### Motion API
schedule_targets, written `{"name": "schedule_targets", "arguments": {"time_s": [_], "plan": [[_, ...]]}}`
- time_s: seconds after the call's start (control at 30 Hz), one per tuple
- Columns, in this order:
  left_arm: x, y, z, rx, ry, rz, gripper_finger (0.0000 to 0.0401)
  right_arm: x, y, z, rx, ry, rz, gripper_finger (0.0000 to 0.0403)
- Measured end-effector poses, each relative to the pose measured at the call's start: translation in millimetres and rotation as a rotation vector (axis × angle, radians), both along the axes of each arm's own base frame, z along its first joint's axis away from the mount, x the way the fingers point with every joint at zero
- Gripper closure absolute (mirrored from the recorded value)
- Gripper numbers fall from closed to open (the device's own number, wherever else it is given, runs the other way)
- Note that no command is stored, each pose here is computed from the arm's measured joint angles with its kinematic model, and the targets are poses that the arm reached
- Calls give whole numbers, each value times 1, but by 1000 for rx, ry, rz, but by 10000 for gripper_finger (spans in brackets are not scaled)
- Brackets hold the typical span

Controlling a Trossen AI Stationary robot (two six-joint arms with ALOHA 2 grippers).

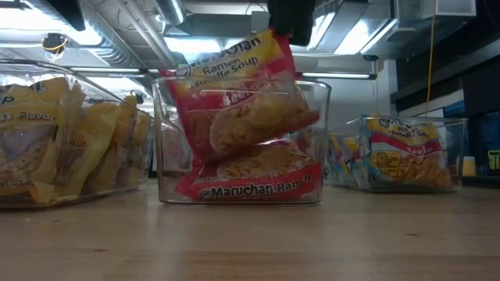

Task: Sort Maruchan noodles
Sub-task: Put the red noodle pack into the middle transparent bin

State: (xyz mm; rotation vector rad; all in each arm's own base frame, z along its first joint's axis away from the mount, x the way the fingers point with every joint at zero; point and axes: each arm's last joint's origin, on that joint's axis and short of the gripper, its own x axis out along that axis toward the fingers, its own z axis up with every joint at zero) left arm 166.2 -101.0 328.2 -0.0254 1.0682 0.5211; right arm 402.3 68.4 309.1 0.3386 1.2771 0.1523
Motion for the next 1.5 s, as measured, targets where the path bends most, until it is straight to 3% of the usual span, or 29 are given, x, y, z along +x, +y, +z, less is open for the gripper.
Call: {"name": "schedule_targets", "arguments": {"time_s": [0.33,0.73,1.03,1.3,1.5], "plan": [[0,0,0,0,0,0,399,-6,-1,-35,-8,128,-20,403],[-1,0,0,4,6,0,399,0,-7,-58,41,93,-26,403],[0,1,0,3,6,2,399,4,-4,-83,101,175,7,403],[3,7,0,14,19,10,399,14,-9,-80,39,67,1,403],[5,11,0,15,21,34,399,8,-12,-82,-6,131,-17,387]]}}
